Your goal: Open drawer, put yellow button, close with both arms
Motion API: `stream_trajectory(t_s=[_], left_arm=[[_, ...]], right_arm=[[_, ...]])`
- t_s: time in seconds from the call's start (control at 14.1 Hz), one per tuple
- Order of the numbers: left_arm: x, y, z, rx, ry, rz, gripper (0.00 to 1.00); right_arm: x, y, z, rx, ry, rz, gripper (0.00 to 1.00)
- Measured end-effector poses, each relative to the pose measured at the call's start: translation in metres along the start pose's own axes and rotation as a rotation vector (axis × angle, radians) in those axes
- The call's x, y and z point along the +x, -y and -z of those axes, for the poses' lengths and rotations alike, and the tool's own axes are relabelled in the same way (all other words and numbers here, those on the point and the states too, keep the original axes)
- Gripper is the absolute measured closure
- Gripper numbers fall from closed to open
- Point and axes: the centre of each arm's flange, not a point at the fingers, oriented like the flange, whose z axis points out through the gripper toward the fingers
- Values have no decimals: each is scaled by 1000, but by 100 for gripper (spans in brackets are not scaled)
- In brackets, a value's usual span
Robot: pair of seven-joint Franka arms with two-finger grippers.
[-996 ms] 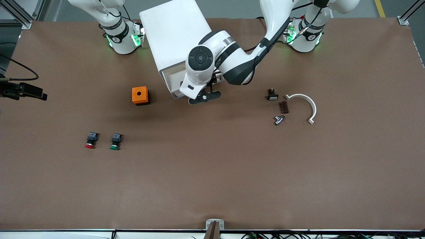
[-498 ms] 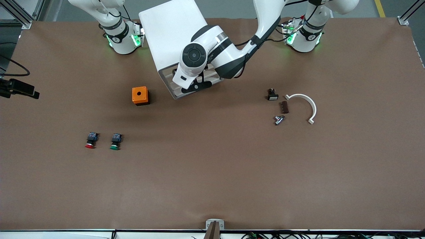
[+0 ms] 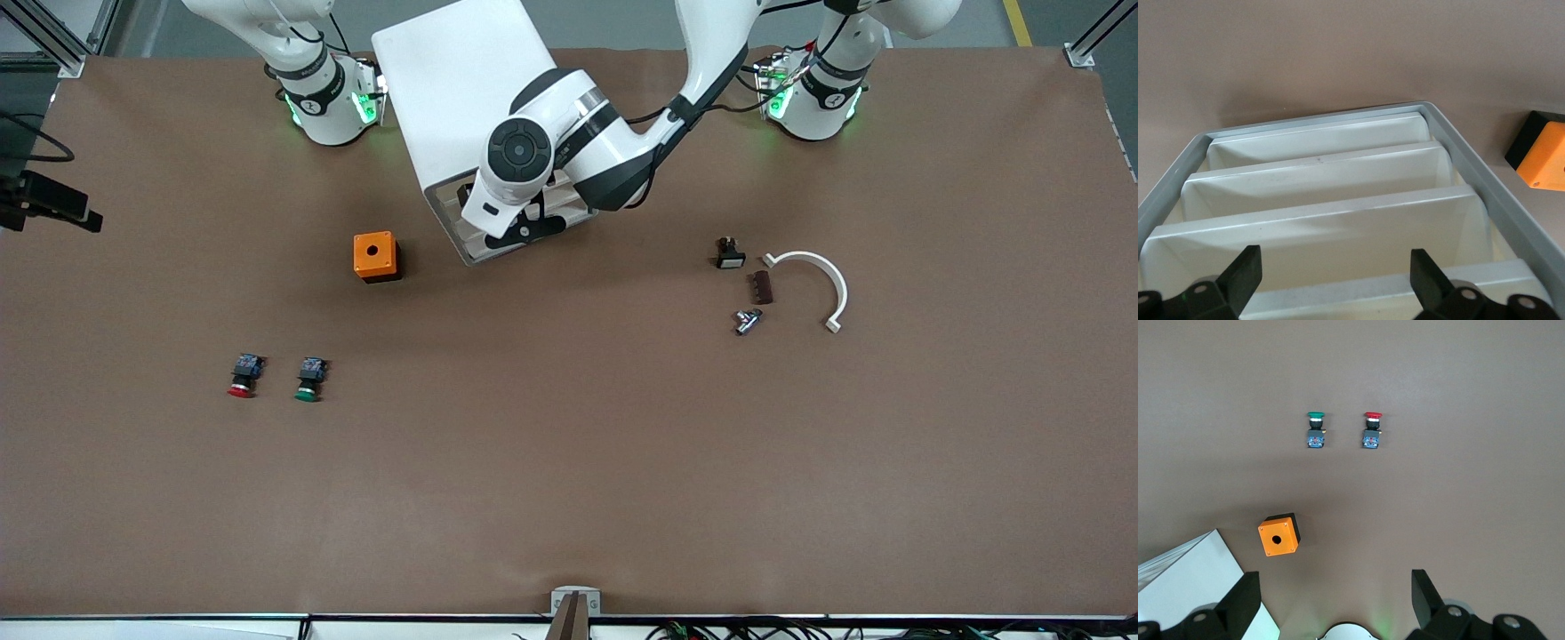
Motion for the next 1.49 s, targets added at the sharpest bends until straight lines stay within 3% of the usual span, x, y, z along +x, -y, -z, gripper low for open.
stream_trajectory(t_s=[0.43, 0.78, 1.14, 1.28, 1.49], left_arm=[[80, 36, 81, -113, -40, 117, 0], [152, 87, 134, -105, -188, 191, 0], [189, 131, 189, -153, -245, 201, 0], [197, 162, 224, -122, -291, 189, 0], [185, 224, 282, -6, -284, 40, 0]], right_arm=[[-34, 8, 3, 5, -40, 17, 0], [-54, 15, 6, 8, -59, 33, 0], [-66, 6, 17, 15, -87, 17, 0], [-67, 4, 17, 16, -86, 15, 0], [-65, 9, 15, 14, -86, 24, 0]])
